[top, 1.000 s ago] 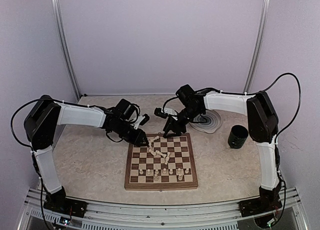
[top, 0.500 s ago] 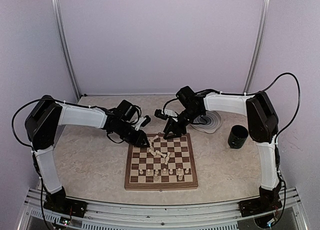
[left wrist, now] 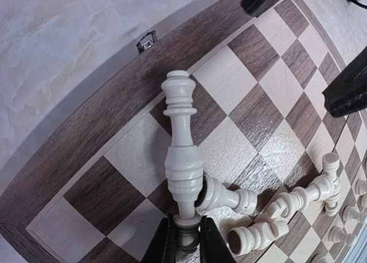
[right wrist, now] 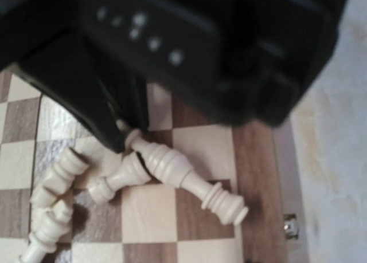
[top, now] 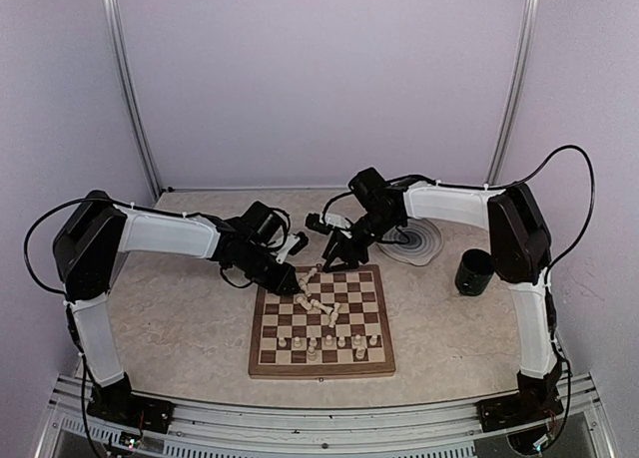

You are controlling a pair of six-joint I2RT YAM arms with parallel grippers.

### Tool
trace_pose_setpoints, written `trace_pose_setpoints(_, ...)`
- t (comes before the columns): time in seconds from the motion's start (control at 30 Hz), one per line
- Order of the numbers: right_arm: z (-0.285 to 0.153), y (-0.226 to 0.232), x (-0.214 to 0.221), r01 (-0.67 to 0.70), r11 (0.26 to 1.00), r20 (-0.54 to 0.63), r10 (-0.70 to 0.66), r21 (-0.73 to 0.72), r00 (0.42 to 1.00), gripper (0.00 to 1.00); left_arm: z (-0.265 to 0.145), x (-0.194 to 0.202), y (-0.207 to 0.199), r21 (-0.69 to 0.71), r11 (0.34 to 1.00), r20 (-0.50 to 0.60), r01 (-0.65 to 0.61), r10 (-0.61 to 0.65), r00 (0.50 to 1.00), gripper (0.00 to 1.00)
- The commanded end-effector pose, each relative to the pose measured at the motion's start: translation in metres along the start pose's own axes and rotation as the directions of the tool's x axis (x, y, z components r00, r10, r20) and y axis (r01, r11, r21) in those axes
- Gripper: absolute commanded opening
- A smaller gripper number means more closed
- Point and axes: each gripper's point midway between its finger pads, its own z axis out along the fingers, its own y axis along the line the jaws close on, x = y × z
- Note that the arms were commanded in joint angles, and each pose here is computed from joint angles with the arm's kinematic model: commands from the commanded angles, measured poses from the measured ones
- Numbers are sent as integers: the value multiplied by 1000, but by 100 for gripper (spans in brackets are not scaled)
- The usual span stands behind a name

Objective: Set up the chess pieces on the board
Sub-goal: Adjust the chess pile on the chessboard.

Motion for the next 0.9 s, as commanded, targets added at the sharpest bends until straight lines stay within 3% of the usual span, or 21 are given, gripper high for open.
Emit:
trace_pose_setpoints(0.0,7,1,-2,26,999,3,-26,-21,1000,45,10,26,14,-62,998,-101,-22,16,995,11)
trace_pose_setpoints(0.23,16,3,4,113,994,-36,-113,-10,993,45,8,26,6,-40,998,-99,-58,54,994,8)
trace_pose_setpoints(0.5,28,0,7,129,991,-37,-130,-24,991,46,-1,19,-7,72,996,-54,-43,46,997,4)
trace_pose_setpoints(0.87,43,4,12,119,990,-27,-121,-76,992,46,-7,11,-11,101,994,-20,-48,50,999,3)
